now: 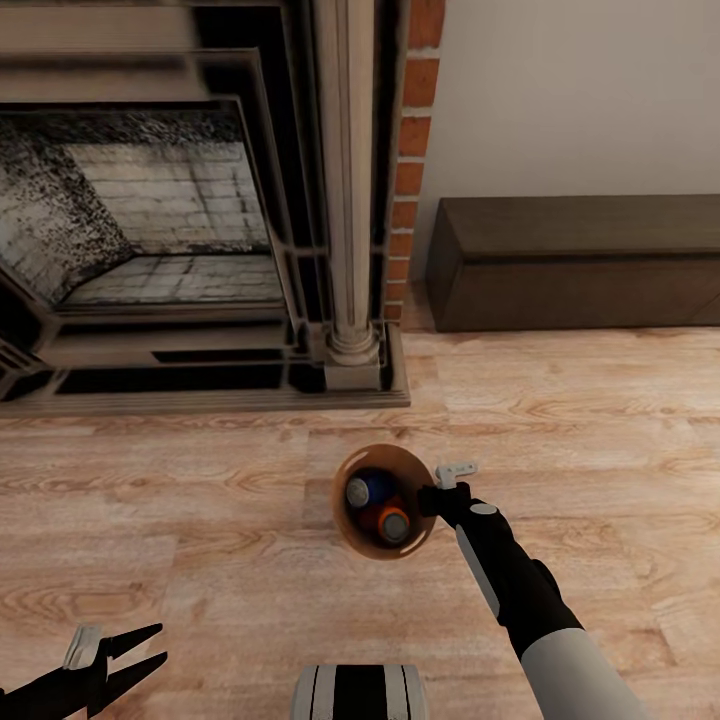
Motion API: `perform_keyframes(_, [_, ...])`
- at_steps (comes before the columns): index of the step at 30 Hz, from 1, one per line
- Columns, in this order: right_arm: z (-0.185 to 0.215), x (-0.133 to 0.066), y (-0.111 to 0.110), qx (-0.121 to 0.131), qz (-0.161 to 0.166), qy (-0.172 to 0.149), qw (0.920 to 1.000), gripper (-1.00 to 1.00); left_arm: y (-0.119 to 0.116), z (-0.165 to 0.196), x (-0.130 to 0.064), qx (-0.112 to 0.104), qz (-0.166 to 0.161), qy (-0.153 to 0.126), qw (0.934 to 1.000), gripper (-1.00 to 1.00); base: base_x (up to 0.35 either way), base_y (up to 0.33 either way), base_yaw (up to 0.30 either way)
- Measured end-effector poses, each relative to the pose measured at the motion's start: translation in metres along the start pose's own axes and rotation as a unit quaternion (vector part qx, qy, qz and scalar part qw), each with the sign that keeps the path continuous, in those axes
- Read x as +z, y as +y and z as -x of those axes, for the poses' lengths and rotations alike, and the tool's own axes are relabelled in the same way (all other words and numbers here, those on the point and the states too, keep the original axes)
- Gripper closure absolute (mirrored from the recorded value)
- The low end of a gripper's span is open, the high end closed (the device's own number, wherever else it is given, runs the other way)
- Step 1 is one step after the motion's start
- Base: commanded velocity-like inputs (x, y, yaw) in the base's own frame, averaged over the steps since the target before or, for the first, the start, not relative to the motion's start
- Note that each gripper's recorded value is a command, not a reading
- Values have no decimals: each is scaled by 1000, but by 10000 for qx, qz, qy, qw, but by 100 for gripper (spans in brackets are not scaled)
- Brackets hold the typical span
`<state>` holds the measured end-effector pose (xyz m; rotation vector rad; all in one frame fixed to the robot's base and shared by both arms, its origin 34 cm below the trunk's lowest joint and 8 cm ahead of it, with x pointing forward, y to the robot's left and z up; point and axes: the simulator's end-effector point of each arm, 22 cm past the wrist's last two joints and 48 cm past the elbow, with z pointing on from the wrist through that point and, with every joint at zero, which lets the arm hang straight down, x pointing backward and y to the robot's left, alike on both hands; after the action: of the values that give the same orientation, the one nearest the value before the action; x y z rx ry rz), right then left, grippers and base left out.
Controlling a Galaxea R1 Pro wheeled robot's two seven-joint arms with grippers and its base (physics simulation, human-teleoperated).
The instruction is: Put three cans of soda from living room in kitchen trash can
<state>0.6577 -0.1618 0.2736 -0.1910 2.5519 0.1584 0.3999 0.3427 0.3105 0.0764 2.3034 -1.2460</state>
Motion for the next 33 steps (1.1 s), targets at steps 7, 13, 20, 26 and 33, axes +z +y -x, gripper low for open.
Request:
perform_keyframes(7, [0,0,0,3,2,-1,10000,100,0,0,0,-1,3,-11,10000,-100,0,0,0])
perform_keyframes(13, [-5,5,0,6,6,-1,10000,100,5,-4,2,-1,1,-4,10000,-100,0,0,0])
perform_keyframes(20, [-10,9,1,12,10,-3,10000,100,9,-9,5,1,0,-2,10000,-100,0,0,0])
perform_keyframes(26, [-14,12,0,12,11,-1,10000,100,12,-13,6,-1,-3,2,10000,-100,0,0,0])
perform_keyframes(33, [-14,12,0,11,7,-30,10000,100,14,-14,7,23,-7,-16,10000,-100,0,0,0])
